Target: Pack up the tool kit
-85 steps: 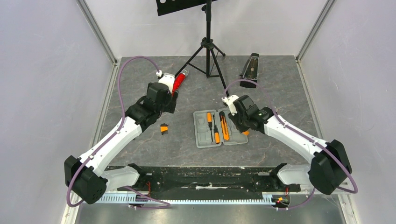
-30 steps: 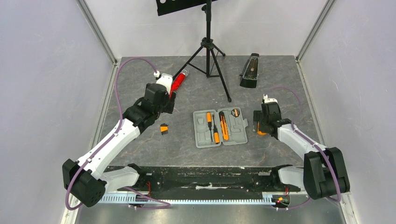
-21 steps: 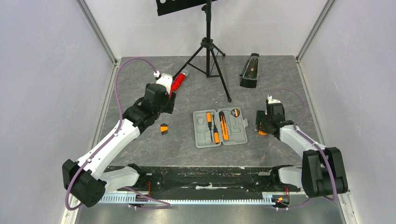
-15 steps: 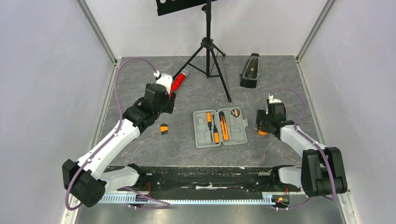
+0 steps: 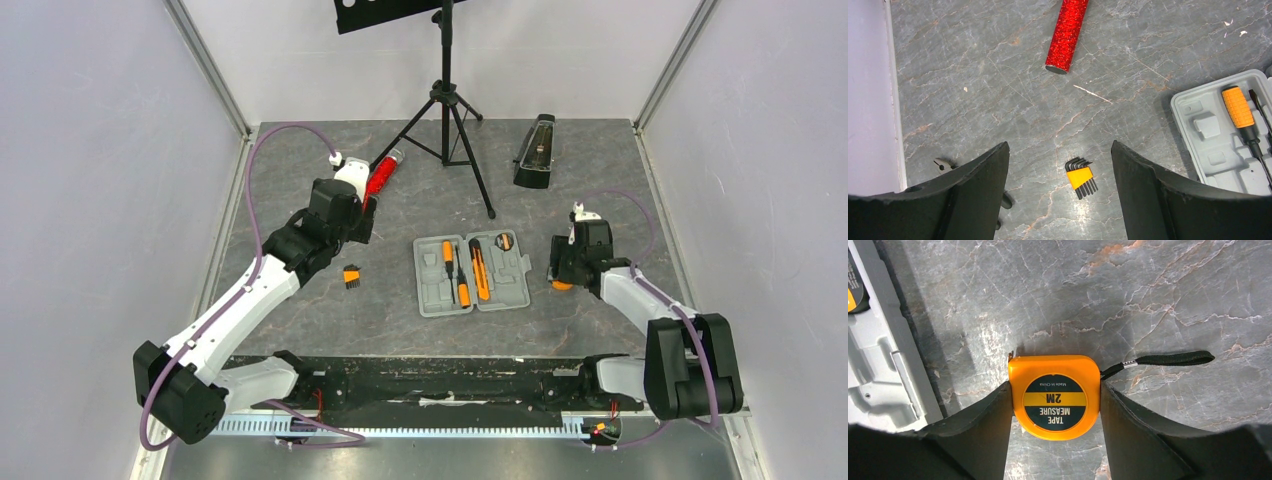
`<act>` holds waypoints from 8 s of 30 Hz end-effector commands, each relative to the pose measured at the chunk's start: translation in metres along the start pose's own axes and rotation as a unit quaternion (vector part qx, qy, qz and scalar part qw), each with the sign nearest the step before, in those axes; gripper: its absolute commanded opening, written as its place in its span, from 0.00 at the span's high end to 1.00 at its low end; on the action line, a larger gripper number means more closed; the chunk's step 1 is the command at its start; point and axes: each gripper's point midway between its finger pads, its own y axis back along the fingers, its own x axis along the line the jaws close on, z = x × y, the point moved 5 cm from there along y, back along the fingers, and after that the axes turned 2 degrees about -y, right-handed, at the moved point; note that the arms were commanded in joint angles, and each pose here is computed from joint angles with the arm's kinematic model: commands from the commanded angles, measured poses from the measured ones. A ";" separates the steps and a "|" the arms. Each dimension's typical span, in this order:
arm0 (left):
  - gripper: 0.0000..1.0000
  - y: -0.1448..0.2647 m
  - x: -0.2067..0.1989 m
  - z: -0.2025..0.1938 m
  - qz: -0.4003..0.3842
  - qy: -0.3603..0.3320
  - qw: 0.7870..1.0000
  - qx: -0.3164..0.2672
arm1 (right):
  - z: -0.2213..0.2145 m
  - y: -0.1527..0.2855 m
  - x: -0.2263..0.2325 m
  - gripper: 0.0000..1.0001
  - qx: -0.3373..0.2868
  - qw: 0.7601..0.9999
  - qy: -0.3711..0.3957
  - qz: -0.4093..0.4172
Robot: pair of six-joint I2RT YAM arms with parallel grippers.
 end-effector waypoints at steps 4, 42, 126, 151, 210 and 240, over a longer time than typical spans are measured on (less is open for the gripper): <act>0.20 0.000 0.007 0.010 0.012 -0.003 1.000 -0.024 | 0.026 0.027 0.008 0.57 -0.041 0.999 0.009 0.030; 0.20 -0.002 0.008 0.009 0.013 -0.002 1.000 -0.020 | -0.036 0.042 0.107 0.56 -0.011 0.989 0.084 0.121; 0.28 -0.026 -0.166 -0.012 -0.304 0.062 0.943 0.120 | -0.044 0.058 0.104 0.75 0.034 0.965 0.159 0.204; 0.60 -0.047 -0.194 -0.067 -0.287 -0.012 0.934 0.212 | -0.023 0.079 0.108 0.89 0.101 0.959 0.192 0.181; 0.63 -0.059 -0.166 -0.083 -0.208 -0.025 0.954 0.215 | -0.040 0.043 0.084 0.83 0.142 0.960 0.174 0.170; 0.63 -0.060 -0.159 -0.084 -0.195 -0.024 0.957 0.213 | -0.031 0.052 0.110 0.81 0.132 0.942 0.278 0.137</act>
